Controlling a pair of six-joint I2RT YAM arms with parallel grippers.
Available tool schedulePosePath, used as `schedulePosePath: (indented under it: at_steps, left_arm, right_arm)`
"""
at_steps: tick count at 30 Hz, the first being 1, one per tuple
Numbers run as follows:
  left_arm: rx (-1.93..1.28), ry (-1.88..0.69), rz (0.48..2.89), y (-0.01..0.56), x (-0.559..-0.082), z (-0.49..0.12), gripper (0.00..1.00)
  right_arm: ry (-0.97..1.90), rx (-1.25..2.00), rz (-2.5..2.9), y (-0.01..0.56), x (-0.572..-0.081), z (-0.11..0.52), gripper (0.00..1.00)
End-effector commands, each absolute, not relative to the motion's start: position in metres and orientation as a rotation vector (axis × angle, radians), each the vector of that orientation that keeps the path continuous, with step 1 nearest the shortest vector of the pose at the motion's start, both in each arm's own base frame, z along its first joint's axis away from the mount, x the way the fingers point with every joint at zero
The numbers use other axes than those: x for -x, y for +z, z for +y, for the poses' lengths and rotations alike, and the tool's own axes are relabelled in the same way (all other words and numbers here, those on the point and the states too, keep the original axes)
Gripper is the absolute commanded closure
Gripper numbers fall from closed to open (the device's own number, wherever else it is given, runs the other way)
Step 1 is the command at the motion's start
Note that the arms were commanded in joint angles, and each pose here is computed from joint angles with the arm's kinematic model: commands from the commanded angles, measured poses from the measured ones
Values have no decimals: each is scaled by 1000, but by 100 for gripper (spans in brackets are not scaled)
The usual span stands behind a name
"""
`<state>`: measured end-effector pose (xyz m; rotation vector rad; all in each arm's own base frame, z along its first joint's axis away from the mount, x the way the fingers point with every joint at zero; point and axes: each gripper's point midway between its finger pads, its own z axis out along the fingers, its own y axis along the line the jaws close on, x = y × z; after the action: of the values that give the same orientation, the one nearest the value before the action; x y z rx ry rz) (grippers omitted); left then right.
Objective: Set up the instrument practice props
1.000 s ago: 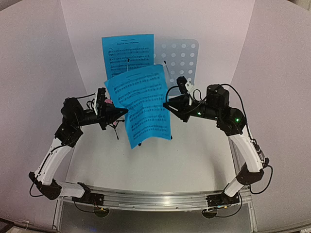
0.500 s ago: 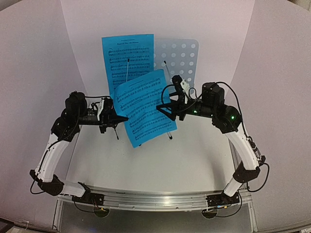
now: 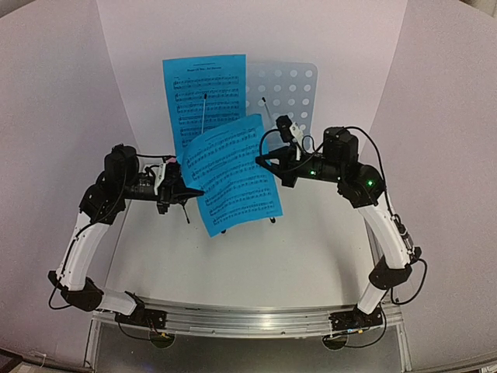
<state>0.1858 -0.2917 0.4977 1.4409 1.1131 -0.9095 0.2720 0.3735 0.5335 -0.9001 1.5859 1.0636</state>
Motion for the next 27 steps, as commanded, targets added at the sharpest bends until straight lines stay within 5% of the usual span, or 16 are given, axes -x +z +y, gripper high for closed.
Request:
schedulePosePath:
  at_steps: [1,5,9,20,27]
  left_arm:
    - [-1349,-903,1094,522,-191,-291,94]
    - [-1267,-930,1095,531,-199,-293,69]
    - [-1208,-938,1080,540,-207,-295,61]
    - [-1079,-990,1015,575,-226,-303,64]
    - [-1025,-1040,1084,579,-241,-310,94]
  right_arm:
    - [1151,907,1492,563,-260,369,100]
    - [1237,862,1440,585,-260,364,100]
    - [1312,830,1372,607,-257,358,100]
    - [1402,754,1329,626,-266,349,100]
    - [1431,710,1360,623,-278,347,100]
